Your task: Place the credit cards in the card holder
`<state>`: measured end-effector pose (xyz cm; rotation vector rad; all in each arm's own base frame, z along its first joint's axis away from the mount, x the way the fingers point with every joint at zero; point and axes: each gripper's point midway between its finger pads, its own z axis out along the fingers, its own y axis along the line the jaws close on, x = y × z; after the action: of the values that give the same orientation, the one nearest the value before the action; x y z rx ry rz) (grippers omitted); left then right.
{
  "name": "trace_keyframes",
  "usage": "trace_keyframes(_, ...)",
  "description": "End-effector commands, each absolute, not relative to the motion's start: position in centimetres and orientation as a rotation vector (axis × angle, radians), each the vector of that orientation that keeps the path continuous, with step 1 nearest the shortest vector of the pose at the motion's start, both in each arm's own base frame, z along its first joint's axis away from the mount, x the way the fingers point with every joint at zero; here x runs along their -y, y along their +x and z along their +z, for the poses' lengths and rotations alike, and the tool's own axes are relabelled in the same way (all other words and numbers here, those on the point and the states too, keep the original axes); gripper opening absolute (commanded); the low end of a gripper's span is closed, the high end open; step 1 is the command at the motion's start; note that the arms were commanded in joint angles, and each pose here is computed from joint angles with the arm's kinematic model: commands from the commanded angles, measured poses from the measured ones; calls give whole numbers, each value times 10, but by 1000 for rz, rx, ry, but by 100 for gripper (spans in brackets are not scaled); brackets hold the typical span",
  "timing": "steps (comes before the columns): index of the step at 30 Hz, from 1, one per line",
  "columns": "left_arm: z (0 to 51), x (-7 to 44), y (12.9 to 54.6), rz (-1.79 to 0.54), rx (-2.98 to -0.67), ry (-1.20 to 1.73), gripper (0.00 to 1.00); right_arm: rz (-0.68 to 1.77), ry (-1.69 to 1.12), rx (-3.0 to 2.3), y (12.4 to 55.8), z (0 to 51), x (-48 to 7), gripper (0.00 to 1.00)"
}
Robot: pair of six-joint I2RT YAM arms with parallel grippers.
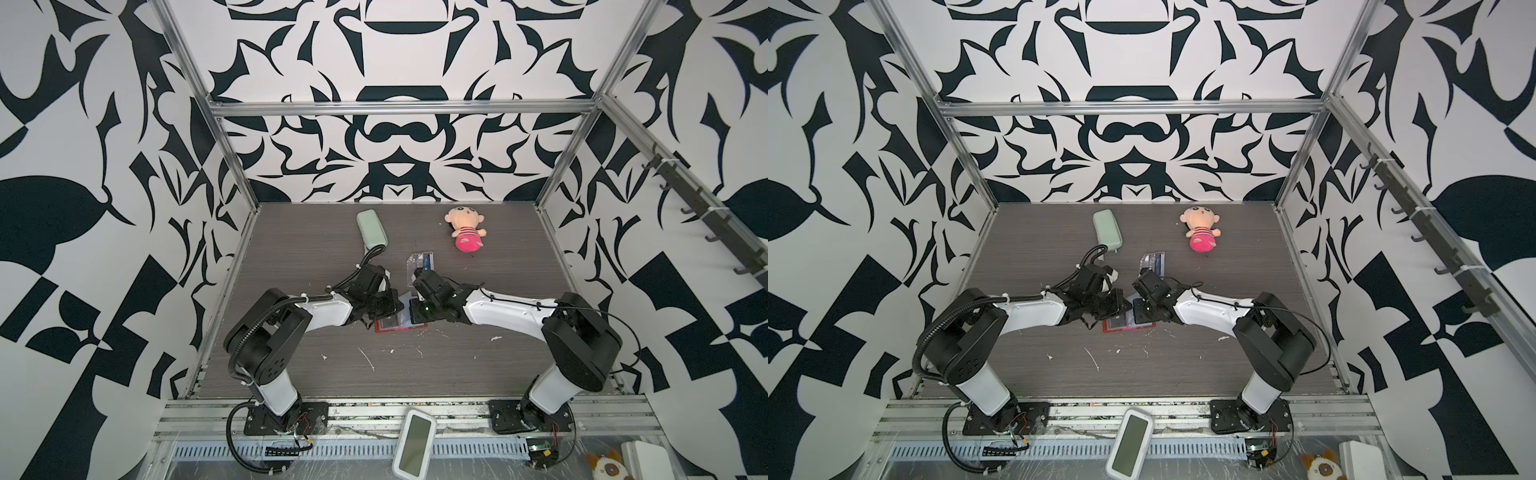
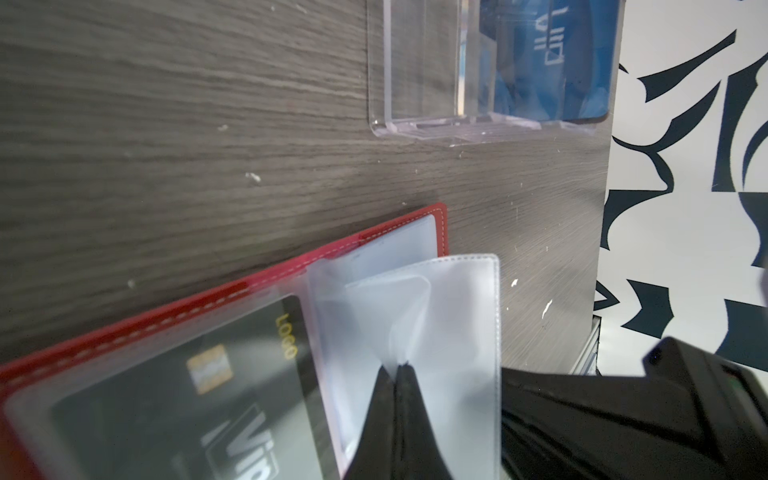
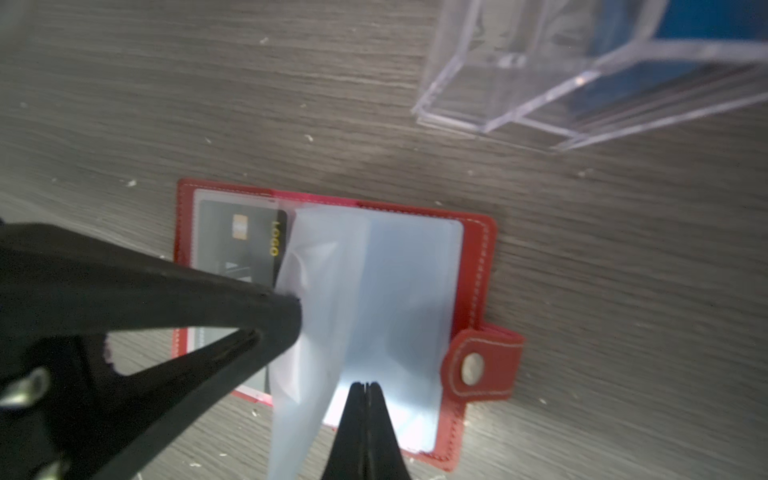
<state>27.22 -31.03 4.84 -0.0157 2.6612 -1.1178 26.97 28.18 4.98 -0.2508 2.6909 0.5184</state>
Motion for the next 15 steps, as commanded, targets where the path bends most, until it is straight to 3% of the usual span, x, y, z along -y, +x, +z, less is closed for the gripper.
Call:
trace_keyframes(1, 47, 305, 267, -1103, -2662, -6, 12, 627, -230, -2649, 277, 57, -297, 0)
trace_keyframes(3, 50, 303, 267, -1092, -2651, -12, 26, 652, -234, -2644, 277, 57, -301, 2)
trace_keyframes(6, 56, 294, 268, -1043, -2624, -21, 36, 713, -249, -2629, 278, 59, -310, 6)
trace_keyframes(15, 75, 241, 272, -735, -2532, -97, 38, 874, -356, -2658, 270, 51, -339, 12)
